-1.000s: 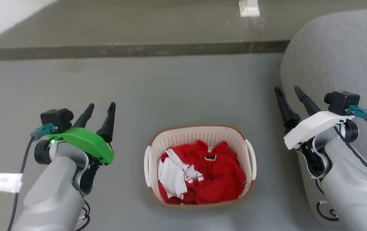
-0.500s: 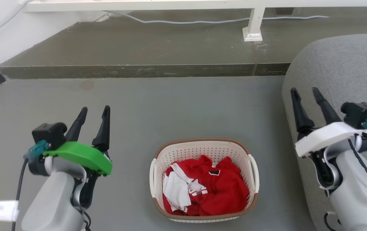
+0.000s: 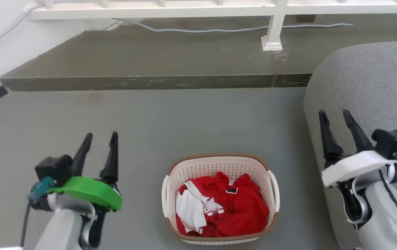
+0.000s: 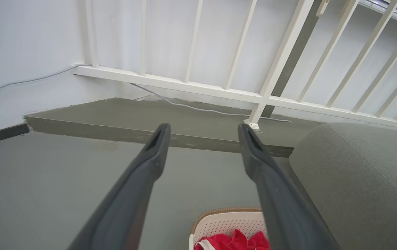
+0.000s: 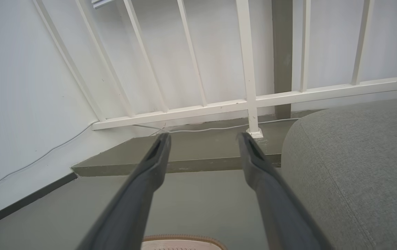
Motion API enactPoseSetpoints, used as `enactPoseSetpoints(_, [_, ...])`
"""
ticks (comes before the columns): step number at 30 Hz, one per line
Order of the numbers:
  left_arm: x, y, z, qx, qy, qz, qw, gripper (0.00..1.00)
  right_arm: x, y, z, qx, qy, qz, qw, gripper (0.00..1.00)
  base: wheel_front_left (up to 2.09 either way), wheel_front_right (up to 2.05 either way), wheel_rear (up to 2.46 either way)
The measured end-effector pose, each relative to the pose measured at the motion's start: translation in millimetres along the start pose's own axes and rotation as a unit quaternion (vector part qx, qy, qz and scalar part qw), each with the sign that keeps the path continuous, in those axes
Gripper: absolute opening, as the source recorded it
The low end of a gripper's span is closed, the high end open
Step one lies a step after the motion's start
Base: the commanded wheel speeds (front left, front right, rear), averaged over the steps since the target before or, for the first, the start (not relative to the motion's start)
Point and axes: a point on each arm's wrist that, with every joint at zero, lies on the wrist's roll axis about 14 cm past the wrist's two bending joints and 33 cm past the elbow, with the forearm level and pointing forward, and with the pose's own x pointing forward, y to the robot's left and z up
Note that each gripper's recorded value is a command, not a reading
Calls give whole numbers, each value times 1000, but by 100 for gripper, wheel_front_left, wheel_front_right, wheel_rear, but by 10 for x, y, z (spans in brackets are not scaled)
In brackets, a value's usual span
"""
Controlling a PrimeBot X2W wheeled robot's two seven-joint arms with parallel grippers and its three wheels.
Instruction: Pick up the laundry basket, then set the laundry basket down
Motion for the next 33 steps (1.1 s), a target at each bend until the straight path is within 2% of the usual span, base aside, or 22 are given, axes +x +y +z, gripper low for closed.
enactPoseSetpoints(5, [-62,-67,-52,-13,1,0,1000,100,-67,-19,-40,2,4,-7,1000,100,0,0,0])
enactPoseSetpoints(33, [-163,-86,-61,-4,-5,-4,1000,100,-182,-36,-111,5,7,-14,1000,100,0,0,0])
